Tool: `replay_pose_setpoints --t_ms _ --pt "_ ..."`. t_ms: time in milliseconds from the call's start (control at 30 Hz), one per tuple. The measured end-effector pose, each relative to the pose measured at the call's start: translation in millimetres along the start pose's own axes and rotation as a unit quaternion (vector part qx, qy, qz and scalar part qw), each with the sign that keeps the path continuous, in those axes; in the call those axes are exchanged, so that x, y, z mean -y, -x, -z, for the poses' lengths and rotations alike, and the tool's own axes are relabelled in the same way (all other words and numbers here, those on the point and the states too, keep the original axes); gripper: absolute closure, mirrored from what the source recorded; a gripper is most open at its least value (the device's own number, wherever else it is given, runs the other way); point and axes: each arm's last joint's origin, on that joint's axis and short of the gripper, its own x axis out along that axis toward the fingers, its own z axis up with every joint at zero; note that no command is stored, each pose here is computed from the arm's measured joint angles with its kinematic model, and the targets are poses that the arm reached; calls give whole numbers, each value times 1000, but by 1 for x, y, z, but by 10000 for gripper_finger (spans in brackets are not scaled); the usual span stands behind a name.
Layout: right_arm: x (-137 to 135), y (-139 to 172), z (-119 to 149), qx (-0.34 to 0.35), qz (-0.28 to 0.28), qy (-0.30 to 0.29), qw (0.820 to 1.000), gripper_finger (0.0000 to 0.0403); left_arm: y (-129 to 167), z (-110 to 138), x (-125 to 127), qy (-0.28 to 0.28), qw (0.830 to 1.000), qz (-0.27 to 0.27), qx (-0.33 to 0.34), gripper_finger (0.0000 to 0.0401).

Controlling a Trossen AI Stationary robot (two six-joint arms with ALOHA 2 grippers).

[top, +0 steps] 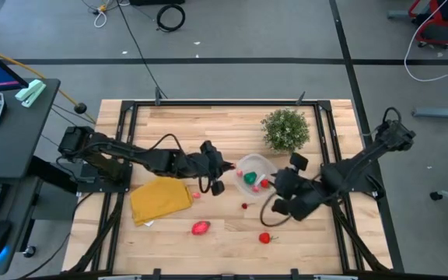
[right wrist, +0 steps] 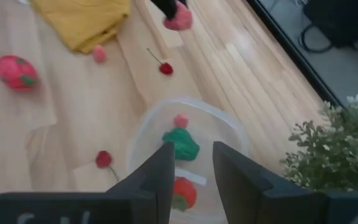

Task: Pick and placing Produce into tupperware
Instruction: Put the peach into the transparent bin

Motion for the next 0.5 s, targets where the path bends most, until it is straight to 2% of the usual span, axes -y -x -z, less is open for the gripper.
replay_pose_setpoints --t_ms 100,267,367,500 --pt "-5 7 4 10 -8 12 1000 286 -8 7 6 11 1000 2 -2 387" --pt "-6 8 5 18 -5 15 1000 286 -37 20 13 20 999 9 29 387" --pt "-5 7 4 21 3 13 1000 286 -55 35 10 11 1000 -5 10 387" --pt "-4 6 3 22 6 11 1000 286 -74 53 2 33 999 -21 -18 386"
